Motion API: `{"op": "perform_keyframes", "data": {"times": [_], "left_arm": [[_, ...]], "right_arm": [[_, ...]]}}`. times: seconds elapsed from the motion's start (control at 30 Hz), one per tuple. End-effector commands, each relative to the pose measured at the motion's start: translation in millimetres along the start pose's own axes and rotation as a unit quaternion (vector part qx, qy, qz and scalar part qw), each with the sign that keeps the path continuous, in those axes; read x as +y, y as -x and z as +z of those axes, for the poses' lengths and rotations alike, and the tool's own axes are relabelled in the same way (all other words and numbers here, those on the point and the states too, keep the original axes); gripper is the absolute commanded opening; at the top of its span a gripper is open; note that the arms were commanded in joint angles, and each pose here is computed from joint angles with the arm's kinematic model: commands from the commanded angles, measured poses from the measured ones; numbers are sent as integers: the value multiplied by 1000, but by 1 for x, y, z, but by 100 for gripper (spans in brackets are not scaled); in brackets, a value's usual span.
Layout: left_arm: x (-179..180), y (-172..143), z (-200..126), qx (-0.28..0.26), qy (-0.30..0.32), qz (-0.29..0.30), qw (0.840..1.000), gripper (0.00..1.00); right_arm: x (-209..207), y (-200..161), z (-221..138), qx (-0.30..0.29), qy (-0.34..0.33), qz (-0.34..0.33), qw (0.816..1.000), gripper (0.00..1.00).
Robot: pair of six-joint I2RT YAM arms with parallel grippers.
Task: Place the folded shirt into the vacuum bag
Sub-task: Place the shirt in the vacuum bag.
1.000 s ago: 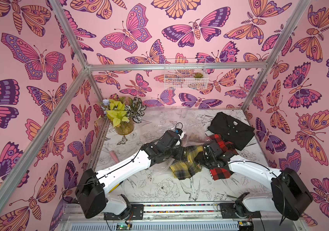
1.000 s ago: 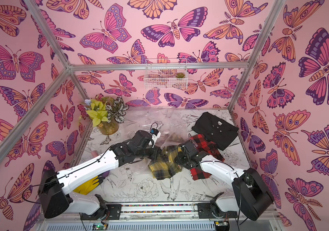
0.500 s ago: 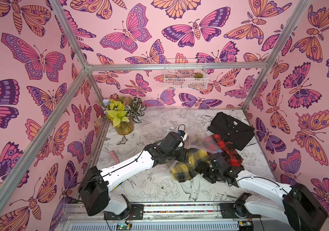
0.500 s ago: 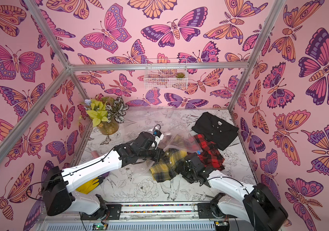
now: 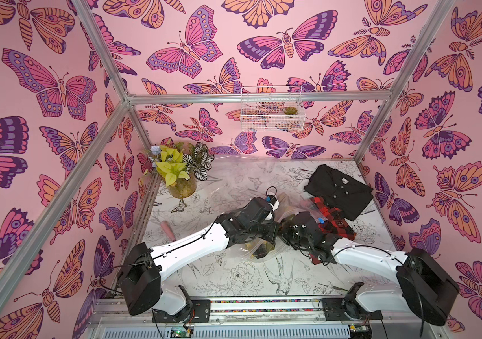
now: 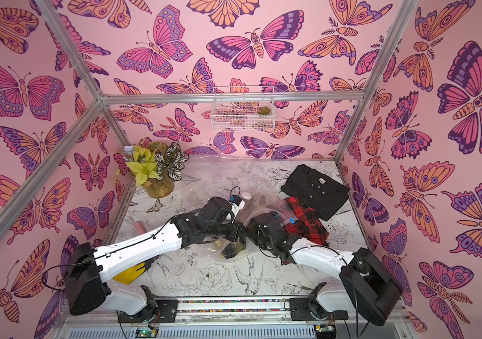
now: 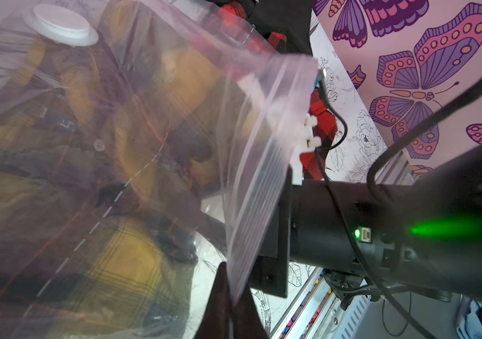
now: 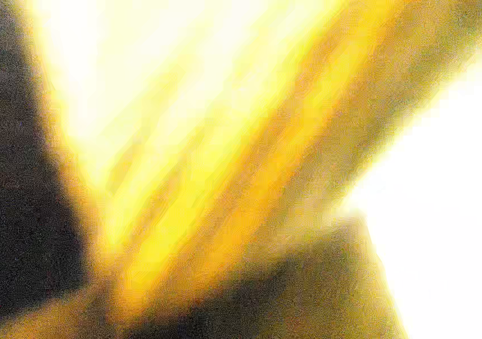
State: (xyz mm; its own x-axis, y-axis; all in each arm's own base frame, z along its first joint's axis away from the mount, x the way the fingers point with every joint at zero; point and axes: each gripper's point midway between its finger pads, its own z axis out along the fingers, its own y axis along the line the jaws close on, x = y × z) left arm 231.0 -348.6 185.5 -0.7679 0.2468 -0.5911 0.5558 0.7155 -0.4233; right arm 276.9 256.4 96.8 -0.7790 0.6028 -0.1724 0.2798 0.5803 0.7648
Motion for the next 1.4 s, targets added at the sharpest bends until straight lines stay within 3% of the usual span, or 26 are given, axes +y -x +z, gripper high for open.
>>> {"op": "perform_keyframes", "data": {"times": [0.0,0.1,0.23,0.33,0.5,0.77,1.13,1.37], "left_arm": [[-8,-6,0,8,-19,1,1000,0],[-6,-4,-1,2,-12,4,1000,0],[-4,-3,-2,-1,-6,5,1000,0],[-7,-2,0,3,-12,2,1000,0],[-17,0,-1,3,-28,-5,1000,0],[-36,-9,-2,13,-48,-2,999,0],[-44,-5,-2,14,-53,8,998,0],[-45,-4,-7,9,-53,8,999,0]], "right_arm": [[-5,17,17,-32,-16,8,999,7],[-24,7,24,-14,-38,22,999,16],[-53,-4,7,-1,-83,11,997,41],[-73,-9,-4,3,-104,18,994,48],[-81,-11,8,-4,-87,45,995,44],[-38,10,37,-60,1,23,998,27],[15,37,74,-136,83,10,987,25],[10,69,90,-182,79,55,979,25]]}}
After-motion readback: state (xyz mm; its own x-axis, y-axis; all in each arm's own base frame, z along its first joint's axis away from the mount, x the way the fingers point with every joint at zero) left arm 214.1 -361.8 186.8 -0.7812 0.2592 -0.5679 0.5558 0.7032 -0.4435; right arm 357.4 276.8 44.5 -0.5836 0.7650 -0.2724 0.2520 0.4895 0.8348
